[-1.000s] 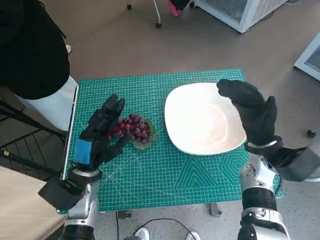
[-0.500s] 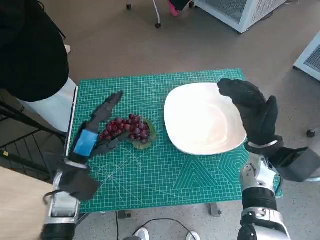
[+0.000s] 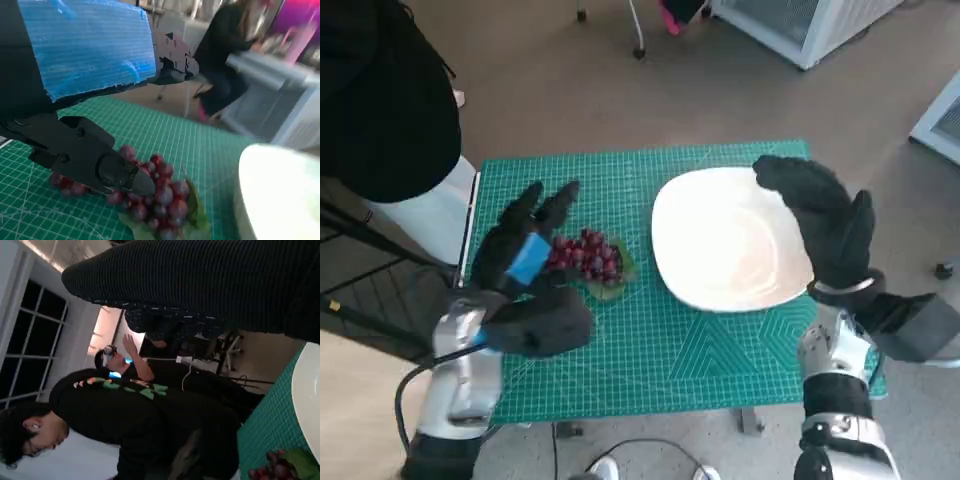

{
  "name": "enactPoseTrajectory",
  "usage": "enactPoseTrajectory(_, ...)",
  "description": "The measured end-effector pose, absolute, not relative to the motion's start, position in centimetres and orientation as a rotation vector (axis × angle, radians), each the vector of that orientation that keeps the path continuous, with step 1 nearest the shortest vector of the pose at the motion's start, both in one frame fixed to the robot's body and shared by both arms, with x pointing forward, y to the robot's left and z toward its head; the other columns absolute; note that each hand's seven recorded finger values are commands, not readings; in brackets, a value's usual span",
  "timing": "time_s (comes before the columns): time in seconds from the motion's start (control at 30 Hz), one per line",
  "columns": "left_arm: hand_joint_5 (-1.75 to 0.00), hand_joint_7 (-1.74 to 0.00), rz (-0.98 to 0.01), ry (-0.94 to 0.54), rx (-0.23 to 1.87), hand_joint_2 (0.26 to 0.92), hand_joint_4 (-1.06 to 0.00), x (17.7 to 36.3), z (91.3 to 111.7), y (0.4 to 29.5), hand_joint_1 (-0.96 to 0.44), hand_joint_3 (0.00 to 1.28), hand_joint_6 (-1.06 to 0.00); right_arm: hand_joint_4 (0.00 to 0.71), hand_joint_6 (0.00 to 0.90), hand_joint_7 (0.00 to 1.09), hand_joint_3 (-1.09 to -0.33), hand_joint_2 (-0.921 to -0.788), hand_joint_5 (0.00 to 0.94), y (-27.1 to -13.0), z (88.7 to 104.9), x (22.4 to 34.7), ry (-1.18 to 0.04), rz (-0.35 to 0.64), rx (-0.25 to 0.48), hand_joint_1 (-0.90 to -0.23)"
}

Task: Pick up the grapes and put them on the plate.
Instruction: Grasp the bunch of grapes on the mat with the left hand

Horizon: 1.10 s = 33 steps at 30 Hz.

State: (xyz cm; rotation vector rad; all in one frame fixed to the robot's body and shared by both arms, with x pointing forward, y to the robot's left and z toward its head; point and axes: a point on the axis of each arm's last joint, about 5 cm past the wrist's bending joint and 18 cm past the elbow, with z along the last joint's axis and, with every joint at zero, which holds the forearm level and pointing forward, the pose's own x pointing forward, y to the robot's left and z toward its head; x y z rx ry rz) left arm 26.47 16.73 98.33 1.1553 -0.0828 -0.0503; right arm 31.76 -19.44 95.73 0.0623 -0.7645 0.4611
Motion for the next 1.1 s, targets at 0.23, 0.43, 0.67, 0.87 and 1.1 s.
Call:
enactPoseTrajectory(0.23,0.0,0.0,-0.079,-0.022,1.206,0.736,-0.07,27.7,98.0,15.6,-0.3,0.0,-0.19,0.312,0.396,0.01,-0.581,-0.921,0.0,-19.6,95.8,31.8,-0.765,0.459,0.057,-0.596)
enactPoseTrajectory(0.43,0.0,0.0,-0.116,0.035,1.258,0.738,-0.07,28.5,97.5,15.2,-0.3,0.0,-0.19,0.311,0.396,0.01,-0.582,-0.921,0.0,-19.7,95.8,31.7,-0.766,0.458,0.052,-0.597)
enactPoseTrajectory(0.67,0.0,0.0,-0.156,0.091,1.312,0.741,-0.06,29.7,97.1,14.9,-0.32,0.0,-0.18,0.311,0.396,0.01,-0.582,-0.921,0.0,-19.8,95.9,31.8,-0.76,0.463,0.053,-0.602)
enactPoseTrajectory(0.87,0.0,0.0,-0.179,0.14,1.355,0.743,-0.06,31.0,96.9,14.7,-0.33,0.0,-0.18,0.31,0.397,0.01,-0.581,-0.921,0.0,-19.8,95.9,31.8,-0.761,0.468,0.053,-0.604)
enactPoseTrajectory(1.1,0.0,0.0,-0.193,0.207,1.385,0.744,-0.06,32.4,96.3,14.7,-0.33,0.0,-0.17,0.311,0.4,0.01,-0.579,-0.921,0.0,-19.8,96.1,31.8,-0.769,0.472,0.048,-0.607)
